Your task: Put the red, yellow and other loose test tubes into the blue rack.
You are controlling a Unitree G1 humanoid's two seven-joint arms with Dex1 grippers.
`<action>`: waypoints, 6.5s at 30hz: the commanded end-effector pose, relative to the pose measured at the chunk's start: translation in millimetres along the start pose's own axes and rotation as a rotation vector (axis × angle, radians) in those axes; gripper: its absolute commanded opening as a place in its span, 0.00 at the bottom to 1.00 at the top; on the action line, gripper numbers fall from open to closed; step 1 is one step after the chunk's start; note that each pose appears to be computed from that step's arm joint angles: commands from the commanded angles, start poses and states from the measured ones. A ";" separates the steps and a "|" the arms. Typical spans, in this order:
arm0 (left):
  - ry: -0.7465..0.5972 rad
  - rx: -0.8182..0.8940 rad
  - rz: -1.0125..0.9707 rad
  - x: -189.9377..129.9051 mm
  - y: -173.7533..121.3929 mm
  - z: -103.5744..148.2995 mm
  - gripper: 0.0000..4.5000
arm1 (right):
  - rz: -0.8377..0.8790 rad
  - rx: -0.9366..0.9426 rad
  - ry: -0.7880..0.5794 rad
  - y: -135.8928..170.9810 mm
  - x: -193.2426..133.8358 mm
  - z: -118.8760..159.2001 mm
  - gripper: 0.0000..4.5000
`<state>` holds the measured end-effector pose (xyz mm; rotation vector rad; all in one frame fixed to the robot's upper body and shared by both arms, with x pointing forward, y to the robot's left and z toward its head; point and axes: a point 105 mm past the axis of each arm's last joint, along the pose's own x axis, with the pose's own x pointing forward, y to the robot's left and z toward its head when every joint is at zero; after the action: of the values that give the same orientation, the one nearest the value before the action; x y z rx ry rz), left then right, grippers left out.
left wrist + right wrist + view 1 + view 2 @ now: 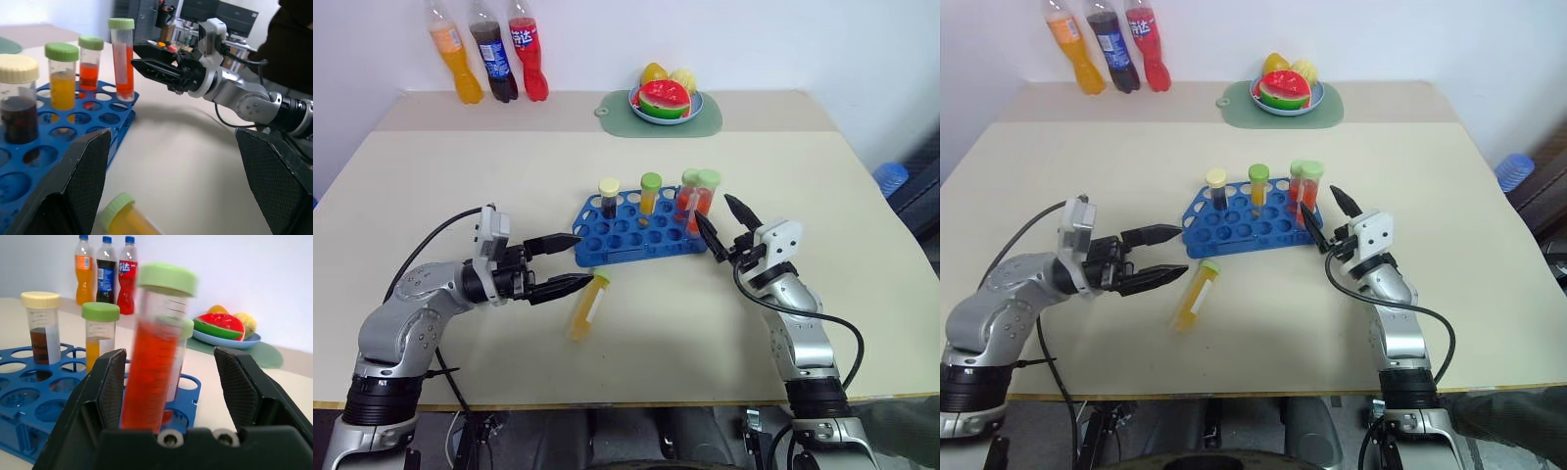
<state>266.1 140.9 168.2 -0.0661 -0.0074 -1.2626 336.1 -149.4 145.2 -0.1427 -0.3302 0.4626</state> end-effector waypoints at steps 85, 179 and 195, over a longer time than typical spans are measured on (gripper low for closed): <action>0.955 -0.492 0.280 30.8 11.7 2.0 0.16 | 0.700 -0.074 0.351 54.3 -112.4 29.9 0.71; 1.024 -0.505 0.893 -68.0 94.6 -12.9 0.96 | 0.494 0.043 0.106 52.1 -61.6 31.2 0.71; 0.894 -0.426 0.667 -59.7 59.3 -3.0 0.26 | 0.484 0.038 0.108 48.3 -61.3 31.4 0.71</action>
<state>305.9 220.9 136.6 0.1132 1.0782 -0.4604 254.8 -130.8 134.7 -0.1957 -0.1279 0.9390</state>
